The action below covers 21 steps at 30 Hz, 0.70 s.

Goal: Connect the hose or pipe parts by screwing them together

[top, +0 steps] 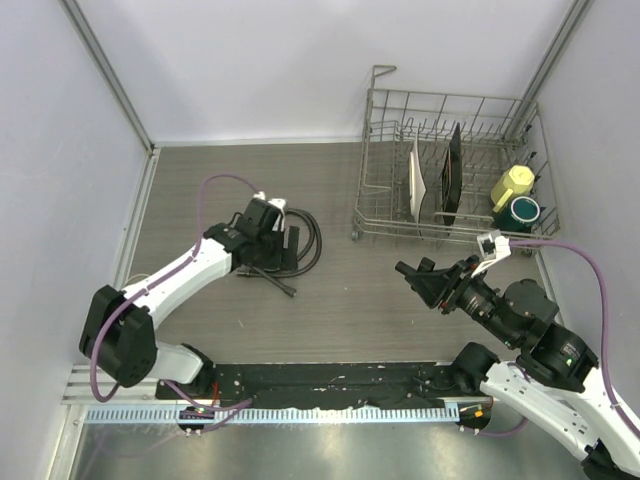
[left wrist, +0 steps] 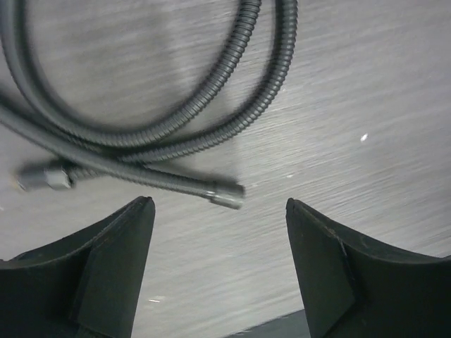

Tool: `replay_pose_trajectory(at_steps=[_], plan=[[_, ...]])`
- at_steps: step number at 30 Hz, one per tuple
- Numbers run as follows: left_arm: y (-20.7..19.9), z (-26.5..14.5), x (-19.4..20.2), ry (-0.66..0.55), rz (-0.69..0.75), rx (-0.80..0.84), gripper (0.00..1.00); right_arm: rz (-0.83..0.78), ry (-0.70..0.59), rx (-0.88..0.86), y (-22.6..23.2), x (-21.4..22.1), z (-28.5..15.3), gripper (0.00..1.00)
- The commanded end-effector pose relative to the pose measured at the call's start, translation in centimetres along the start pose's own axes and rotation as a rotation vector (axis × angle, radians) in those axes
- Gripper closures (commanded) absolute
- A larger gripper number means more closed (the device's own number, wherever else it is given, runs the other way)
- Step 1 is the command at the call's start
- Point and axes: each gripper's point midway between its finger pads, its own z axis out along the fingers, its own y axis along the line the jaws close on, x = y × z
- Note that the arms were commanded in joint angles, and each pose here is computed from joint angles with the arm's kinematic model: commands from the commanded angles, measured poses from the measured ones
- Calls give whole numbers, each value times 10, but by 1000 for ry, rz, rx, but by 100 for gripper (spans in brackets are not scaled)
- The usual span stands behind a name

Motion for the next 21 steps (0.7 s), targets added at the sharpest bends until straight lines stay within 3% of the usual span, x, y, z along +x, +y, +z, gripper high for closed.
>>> replay_pose_trajectory(at_steps=[1,3,5,9,13,19,21], plan=[[-15,-4,-2,-70,-711,-56,21,-10,-69,-25,10,-23,-5,99],[-8,-10,-2,-187,-890,-99,20,-10,-73,-27,11,-24,-6,99],[6,-18,-2,-267,-976,-171,20,-7,-73,-32,12,-24,-6,99],[42,-23,33,-263,-1102,-427,20,-6,-63,-36,13,-23,-6,99],[51,-3,46,-229,-1066,-508,21,-5,-46,-40,12,-18,-4,99],[50,19,41,-280,-1080,-460,23,-10,-24,-45,13,-13,-2,99],[42,22,28,-301,-1010,-395,23,-11,-15,-43,12,-11,-1,99]])
